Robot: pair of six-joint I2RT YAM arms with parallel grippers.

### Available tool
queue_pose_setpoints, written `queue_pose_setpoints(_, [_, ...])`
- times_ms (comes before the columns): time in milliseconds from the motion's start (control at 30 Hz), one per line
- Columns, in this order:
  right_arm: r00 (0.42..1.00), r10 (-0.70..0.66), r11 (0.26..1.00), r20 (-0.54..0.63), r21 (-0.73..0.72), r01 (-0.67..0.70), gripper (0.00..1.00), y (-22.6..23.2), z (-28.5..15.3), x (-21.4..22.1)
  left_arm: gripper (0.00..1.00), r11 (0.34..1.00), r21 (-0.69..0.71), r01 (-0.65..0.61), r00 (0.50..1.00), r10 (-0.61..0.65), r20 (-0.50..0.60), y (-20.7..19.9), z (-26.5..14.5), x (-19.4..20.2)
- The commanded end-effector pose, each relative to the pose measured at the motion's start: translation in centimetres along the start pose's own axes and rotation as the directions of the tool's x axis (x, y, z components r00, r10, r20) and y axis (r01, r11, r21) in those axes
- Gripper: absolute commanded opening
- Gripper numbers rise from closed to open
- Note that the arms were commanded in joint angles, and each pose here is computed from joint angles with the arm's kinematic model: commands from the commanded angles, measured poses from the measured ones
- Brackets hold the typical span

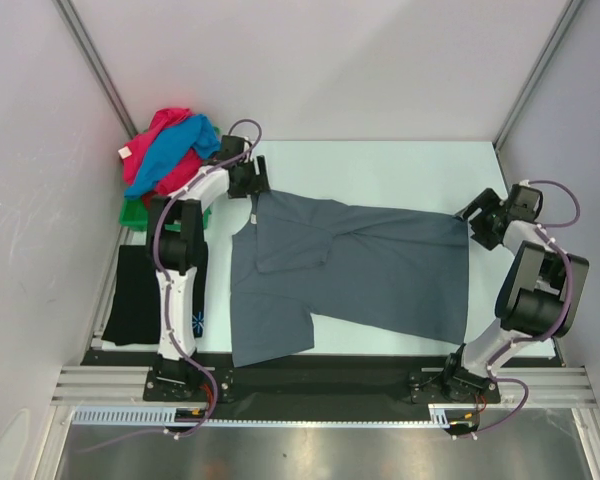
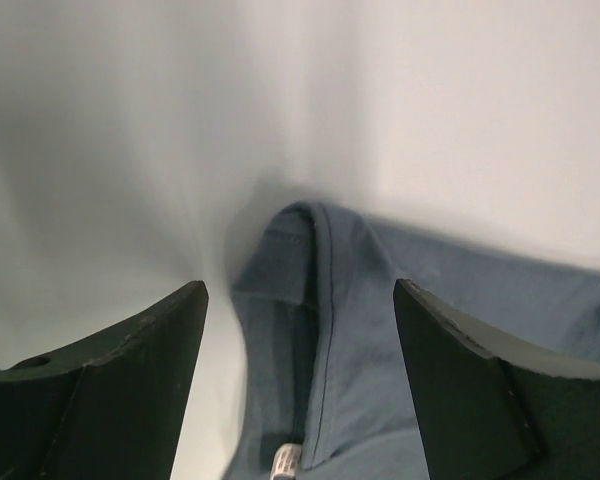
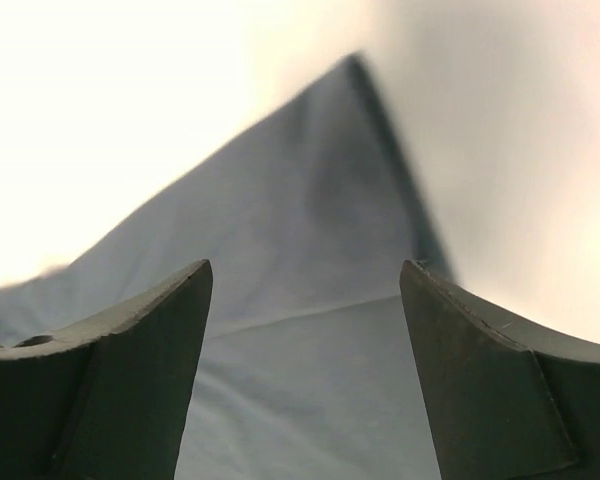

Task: Fold and stack the t-shirts
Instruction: Fold the tshirt

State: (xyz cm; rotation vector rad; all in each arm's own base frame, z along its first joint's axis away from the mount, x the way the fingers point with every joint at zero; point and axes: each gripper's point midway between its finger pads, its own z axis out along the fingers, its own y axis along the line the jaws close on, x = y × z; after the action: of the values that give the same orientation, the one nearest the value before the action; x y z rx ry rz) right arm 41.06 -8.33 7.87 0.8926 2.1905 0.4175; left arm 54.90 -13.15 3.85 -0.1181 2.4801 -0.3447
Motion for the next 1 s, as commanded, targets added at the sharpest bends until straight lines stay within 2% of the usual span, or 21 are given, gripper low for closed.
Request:
queue_pose_setpoints(0, [0.997, -0.081, 0.996, 0.009, 0.029, 0.081, 0.82, -0.6, 0.9, -1.7, 0.8, 0.999, 0.051, -0.007, 1.0, 0.008, -0.008, -1.6, 0.3, -1.1])
queue_pose_setpoints(200, [0.991, -0.133, 0.989, -0.018, 0.062, 0.134, 0.82, -1.7, 3.5, -3.2, 0.69, 0.993, 0.108, 0.048, 0.998, -0.043, -0.044, -1.8, 1.4, -0.7])
queue_pose_setpoints(233, [0.99, -0.141, 0.988, -0.025, 0.063, 0.142, 0.83, -1.8, 3.6, -3.2, 0.62, 0.993, 0.108, 0.052, 0.998, -0.048, -0.042, -1.5, 1.4, -0.9])
queue_pose_setpoints(400, [0.989, -0.141, 0.987, -0.036, 0.073, 0.143, 0.78, -2.3, 5.1, -3.4, 0.45, 0.988, 0.123, 0.089, 0.995, -0.085, -0.043, -0.8, 1.9, -1.1])
queue_pose_setpoints(433, [0.99, -0.141, 0.987, -0.032, 0.072, 0.143, 0.76, -2.1, 5.2, -3.9, 0.38, 0.987, 0.126, 0.096, 0.995, -0.092, -0.041, -0.6, 1.9, -1.3])
queue_pose_setpoints(500, [0.99, -0.128, 0.99, -0.056, 0.044, 0.13, 0.7, -1.9, 6.1, -3.4, 0.33, 0.986, 0.134, 0.102, 0.994, -0.098, -0.038, -0.7, 1.9, -1.5])
queue_pose_setpoints(633, [0.988, -0.136, 0.989, -0.073, 0.052, 0.14, 0.66, -2.1, 7.1, -3.0, 0.19, 0.987, 0.126, 0.096, 0.995, -0.096, -0.004, -0.3, 1.6, -2.6])
queue_pose_setpoints(800, [0.991, -0.112, 0.991, -0.077, 0.06, 0.117, 0.4, -2.2, 8.4, -3.0, 0.0, 0.989, 0.105, 0.105, 0.993, -0.11, 0.044, 0.6, 1.2, -3.9])
queue_pose_setpoints(833, [0.992, -0.111, 0.991, -0.066, 0.07, 0.115, 0.33, -2.2, 8.7, -3.3, 0.0, 0.989, 0.1, 0.108, 0.991, -0.114, 0.064, 0.9, 1.1, -4.5])
queue_pose_setpoints(867, [0.993, -0.109, 0.99, -0.055, 0.085, 0.113, 0.19, -2.4, 8.9, -3.6, 0.0, 0.989, 0.095, 0.112, 0.99, -0.12, 0.076, 0.9, 1.1, -4.8])
queue_pose_setpoints(967, [0.994, -0.103, 0.988, -0.033, 0.111, 0.106, 0.0, -2.4, 9.9, -4.7, 0.0, 0.99, 0.08, 0.112, 0.987, -0.121, 0.106, 1.1, 0.9, -5.6])
